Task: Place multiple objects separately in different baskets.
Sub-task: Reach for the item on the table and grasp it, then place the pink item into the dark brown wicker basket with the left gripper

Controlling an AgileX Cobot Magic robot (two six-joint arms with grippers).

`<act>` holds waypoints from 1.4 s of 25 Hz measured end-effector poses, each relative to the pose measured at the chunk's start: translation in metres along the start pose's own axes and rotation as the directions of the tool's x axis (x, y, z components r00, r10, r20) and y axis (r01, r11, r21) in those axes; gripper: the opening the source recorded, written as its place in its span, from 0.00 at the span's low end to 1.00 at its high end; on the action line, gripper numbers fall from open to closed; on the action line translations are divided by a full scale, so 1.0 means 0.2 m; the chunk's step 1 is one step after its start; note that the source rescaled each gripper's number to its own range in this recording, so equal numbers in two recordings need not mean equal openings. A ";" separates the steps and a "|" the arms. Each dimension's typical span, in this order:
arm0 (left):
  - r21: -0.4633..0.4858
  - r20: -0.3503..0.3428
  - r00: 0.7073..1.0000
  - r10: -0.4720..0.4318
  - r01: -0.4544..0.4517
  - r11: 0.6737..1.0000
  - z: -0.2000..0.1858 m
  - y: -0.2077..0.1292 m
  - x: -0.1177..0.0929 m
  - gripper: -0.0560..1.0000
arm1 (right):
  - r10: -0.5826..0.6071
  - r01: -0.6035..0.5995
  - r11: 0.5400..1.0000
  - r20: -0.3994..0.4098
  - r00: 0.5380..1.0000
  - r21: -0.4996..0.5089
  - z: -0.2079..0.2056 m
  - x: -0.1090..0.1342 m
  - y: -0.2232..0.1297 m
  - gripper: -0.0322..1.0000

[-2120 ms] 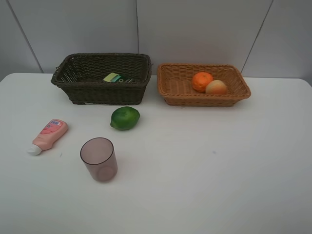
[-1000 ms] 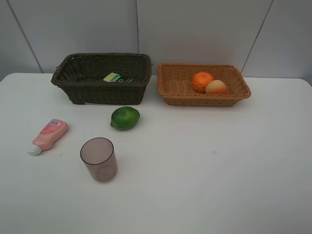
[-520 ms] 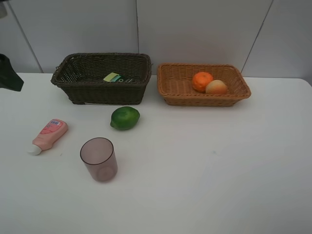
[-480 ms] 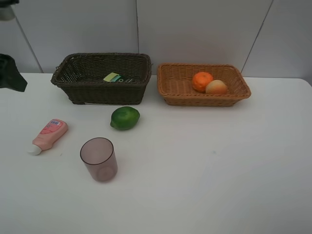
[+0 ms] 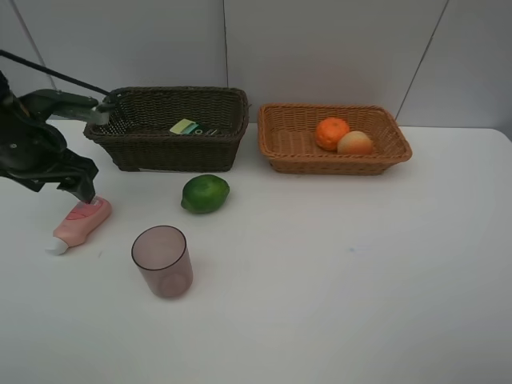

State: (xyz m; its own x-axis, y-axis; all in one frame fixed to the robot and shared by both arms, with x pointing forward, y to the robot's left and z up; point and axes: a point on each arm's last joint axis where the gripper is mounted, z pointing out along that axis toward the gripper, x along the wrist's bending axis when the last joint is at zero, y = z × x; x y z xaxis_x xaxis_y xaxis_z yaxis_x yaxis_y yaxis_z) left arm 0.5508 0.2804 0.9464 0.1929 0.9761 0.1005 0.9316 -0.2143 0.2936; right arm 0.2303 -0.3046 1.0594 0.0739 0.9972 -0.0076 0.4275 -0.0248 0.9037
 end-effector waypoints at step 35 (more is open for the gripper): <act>0.040 0.034 0.998 -0.046 0.044 0.998 0.43 -0.01 -0.04 0.71 | -0.001 0.001 1.000 0.000 1.000 0.000 0.00 0.00 0.00 1.00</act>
State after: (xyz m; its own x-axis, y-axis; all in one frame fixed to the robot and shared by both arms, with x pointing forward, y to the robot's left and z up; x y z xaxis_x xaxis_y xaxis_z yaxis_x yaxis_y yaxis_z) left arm 0.5740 0.2757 0.8640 0.1604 0.9855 0.0546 0.9509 -0.1692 0.2592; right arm 0.2303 -0.3045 1.0594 0.0735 0.9973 -0.0083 0.4276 -0.0240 0.9036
